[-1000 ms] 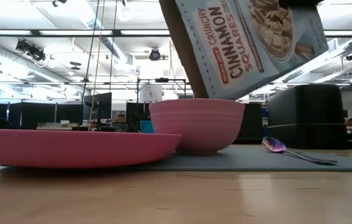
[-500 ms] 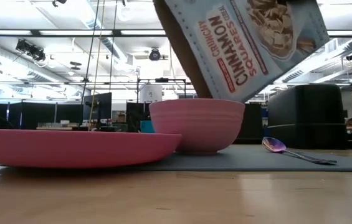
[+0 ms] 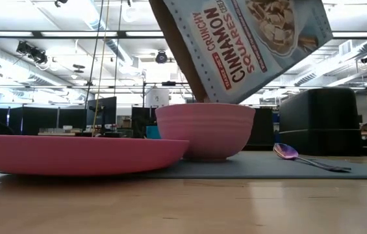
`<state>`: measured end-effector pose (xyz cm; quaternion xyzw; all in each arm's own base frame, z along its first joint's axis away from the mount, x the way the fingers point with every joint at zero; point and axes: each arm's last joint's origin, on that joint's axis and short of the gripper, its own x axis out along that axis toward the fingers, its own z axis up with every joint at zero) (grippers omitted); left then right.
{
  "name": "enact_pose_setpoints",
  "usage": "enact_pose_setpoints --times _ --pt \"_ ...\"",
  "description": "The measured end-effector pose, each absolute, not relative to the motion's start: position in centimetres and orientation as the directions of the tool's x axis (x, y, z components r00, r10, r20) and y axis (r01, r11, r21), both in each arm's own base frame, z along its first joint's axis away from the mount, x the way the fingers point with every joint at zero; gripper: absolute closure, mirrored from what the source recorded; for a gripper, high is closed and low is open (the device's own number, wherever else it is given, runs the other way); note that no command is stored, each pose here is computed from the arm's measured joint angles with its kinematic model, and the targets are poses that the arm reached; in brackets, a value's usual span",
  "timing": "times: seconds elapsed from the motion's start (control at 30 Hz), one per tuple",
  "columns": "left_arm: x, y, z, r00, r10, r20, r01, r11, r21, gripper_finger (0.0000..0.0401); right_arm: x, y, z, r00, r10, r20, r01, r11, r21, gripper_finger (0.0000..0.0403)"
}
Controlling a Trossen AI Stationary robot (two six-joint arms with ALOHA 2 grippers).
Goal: Arrange a breakfast setting
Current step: Pour the cereal from the blue cereal box into the pink bowl
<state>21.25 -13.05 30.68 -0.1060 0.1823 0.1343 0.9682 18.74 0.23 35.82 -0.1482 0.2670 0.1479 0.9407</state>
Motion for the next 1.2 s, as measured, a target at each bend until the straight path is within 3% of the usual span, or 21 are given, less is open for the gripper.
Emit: enact_pose_setpoints --times 0.47,1.2 --pt "21.3 -13.0 30.8 0.900 0.224 -0.374 -0.301 0.939 -0.163 0.0225 19.7 0.9 36.2 0.806 0.152 -0.573 -0.329 0.918 -0.220 0.0276" --pt "21.4 -13.2 31.1 0.912 0.214 -0.350 -0.290 0.940 -0.181 0.0225 17.6 2.7 37.7 0.770 0.150 -0.620 -0.323 0.930 -0.175 0.0276"
